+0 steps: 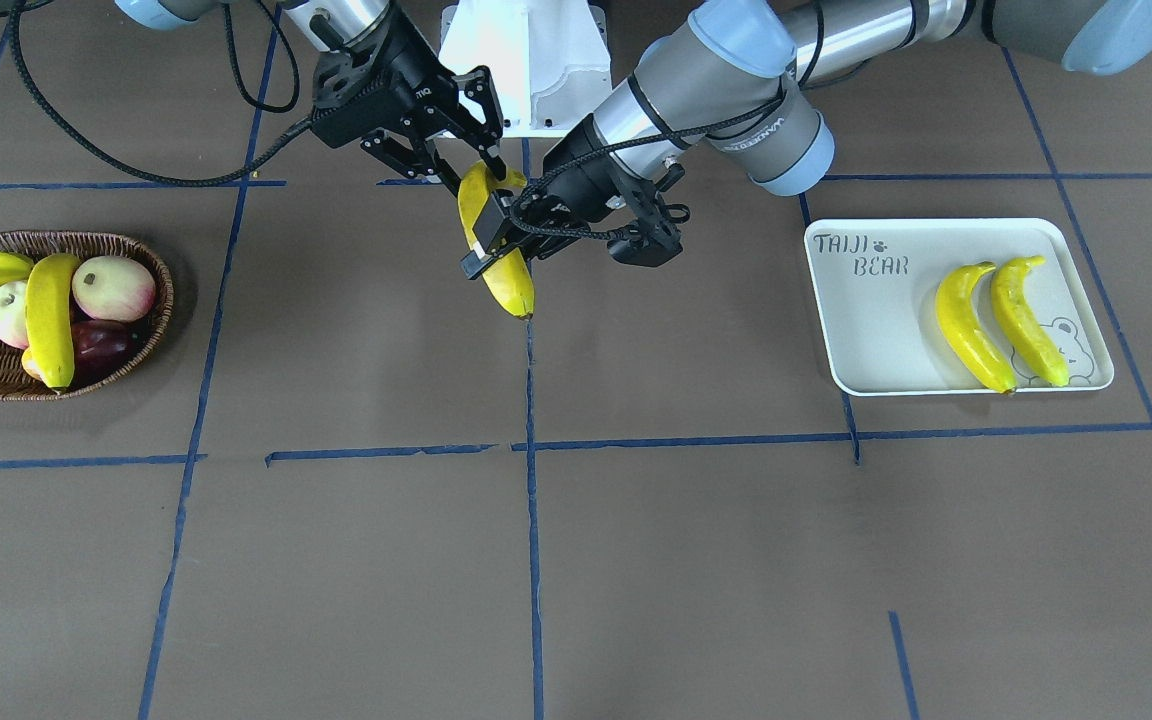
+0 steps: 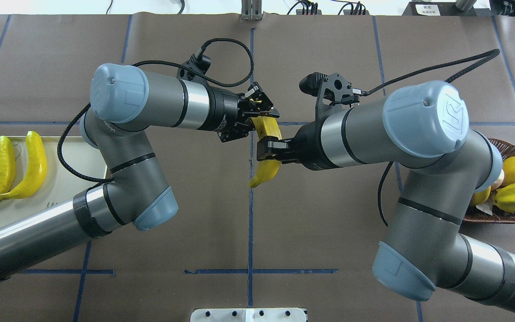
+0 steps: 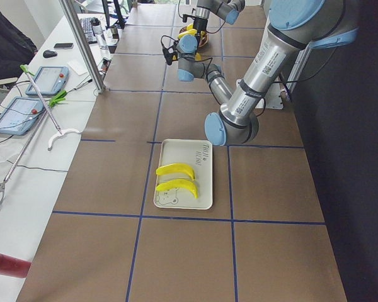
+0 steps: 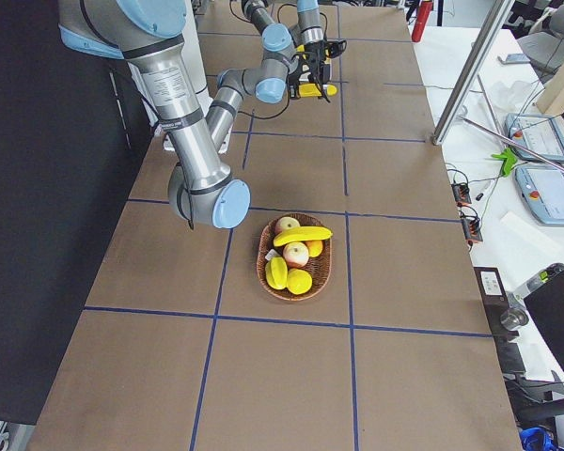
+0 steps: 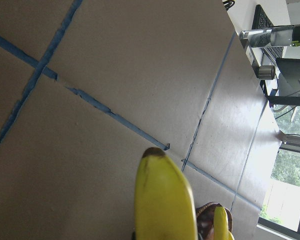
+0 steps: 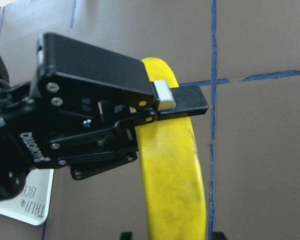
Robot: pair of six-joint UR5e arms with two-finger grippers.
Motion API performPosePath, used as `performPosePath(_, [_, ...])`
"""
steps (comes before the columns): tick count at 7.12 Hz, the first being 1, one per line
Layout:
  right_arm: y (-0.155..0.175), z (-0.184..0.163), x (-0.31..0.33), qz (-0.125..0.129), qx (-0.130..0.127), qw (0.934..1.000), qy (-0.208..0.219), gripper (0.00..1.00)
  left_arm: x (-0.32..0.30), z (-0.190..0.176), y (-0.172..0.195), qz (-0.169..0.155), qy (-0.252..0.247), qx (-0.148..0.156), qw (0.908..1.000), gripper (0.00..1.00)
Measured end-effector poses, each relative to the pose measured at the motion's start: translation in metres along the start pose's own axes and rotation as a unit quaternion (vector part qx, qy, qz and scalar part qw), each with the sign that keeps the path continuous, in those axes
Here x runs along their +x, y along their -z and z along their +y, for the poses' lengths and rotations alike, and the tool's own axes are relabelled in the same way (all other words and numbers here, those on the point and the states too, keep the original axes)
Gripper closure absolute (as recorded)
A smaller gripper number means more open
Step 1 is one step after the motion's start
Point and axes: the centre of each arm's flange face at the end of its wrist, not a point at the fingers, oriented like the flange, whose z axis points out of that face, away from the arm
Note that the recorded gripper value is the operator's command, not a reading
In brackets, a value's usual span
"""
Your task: Transfer all bananas from basket to plate
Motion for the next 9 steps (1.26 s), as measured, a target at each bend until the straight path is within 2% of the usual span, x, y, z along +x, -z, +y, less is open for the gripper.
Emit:
performPosePath(2, [0.011,0.002,-0.004,-0.010,0.002,0.9999,-0.004,0.00,-0.004,-0.006,0.001,-0.004,-0.002,0.006,1.0000,1.00])
performPosePath(3, [0.026,0.004,-0.003,-0.018,0.004,0.9998,-0.003,0.00,-0.016,-0.018,0.002,-0.020,-0.006,0.017,0.9996,1.00])
performPosePath(5, [0.055,0.001,0.021,-0.014,-0.002,0.9998,-0.010,0.00,-0.066,-0.065,0.017,-0.100,-0.041,0.056,0.9926,1.00])
performPosePath(6, [0.069,-0.012,0.046,-0.001,-0.010,0.9997,-0.022,0.00,-0.084,-0.091,0.043,-0.155,-0.074,0.078,0.9820,1.00])
performPosePath(7, [0.082,-0.026,0.076,0.017,-0.013,0.9991,-0.036,0.00,-0.105,-0.108,0.074,-0.220,-0.113,0.094,0.9644,1.00])
performPosePath(8, [0.087,-0.034,0.100,0.034,-0.013,0.9982,-0.047,0.00,-0.136,-0.121,0.106,-0.282,-0.153,0.100,0.9419,1.00])
performPosePath(9, [0.087,-0.037,0.112,0.044,-0.011,0.9976,-0.052,0.00,-0.172,-0.134,0.133,-0.328,-0.171,0.103,0.9233,1.00])
